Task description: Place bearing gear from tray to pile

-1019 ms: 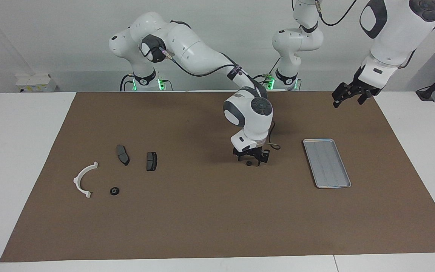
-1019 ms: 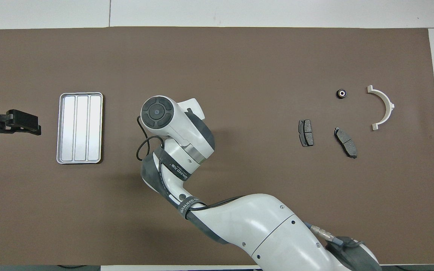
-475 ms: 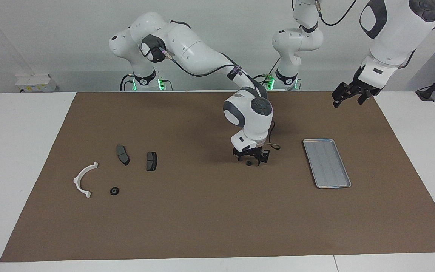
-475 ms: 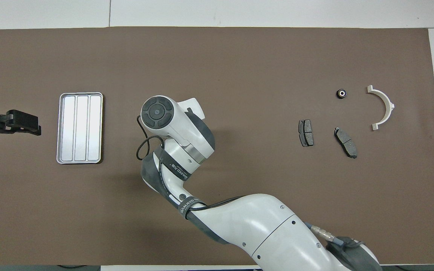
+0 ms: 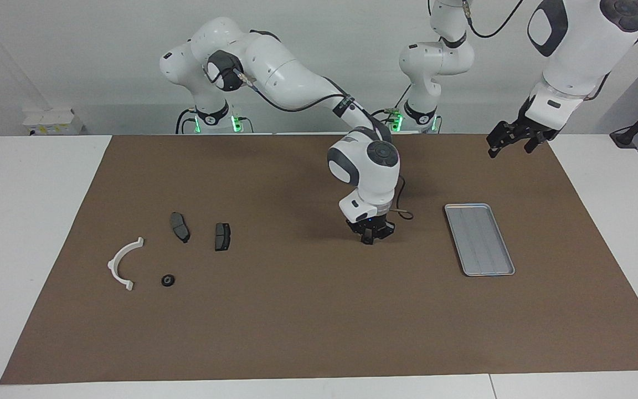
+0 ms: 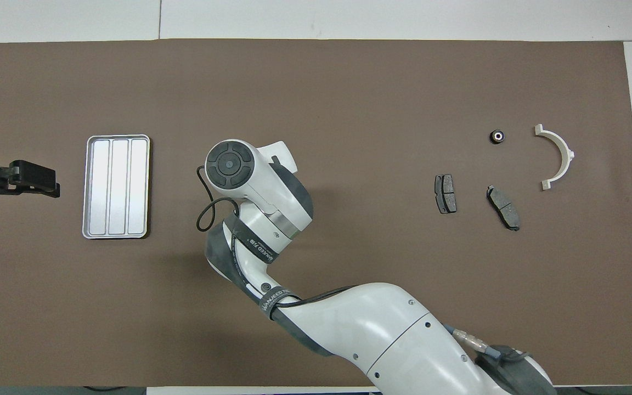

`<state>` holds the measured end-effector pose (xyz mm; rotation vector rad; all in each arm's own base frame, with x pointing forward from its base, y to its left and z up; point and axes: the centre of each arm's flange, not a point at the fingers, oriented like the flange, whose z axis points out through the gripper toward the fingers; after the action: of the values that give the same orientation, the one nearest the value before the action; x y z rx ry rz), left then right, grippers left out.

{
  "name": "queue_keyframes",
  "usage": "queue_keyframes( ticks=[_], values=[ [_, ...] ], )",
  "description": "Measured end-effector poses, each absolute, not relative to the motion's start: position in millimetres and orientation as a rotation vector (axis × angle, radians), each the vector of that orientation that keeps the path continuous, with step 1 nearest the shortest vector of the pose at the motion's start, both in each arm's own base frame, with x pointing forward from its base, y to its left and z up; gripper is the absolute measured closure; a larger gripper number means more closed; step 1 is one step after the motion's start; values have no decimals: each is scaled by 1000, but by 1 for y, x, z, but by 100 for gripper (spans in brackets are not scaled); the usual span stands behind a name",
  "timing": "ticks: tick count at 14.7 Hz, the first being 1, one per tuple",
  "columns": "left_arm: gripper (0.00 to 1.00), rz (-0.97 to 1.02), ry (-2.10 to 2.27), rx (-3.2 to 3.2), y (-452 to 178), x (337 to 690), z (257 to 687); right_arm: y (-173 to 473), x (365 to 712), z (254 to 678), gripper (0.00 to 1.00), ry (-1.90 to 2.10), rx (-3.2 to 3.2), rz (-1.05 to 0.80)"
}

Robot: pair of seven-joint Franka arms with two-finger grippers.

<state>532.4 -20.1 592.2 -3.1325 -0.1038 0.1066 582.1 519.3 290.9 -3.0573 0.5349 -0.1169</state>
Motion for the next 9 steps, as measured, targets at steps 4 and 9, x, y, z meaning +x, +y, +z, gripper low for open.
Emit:
queue_keyframes(
  ticks=[4,9],
  values=[
    [0,107,-98,-3133,-21,532,592,485,601,326,76,576,-3108,-99],
    [0,106,-89,-3132,-24,532,592,349,645,465,76,320,-3156,-5]
  ],
)
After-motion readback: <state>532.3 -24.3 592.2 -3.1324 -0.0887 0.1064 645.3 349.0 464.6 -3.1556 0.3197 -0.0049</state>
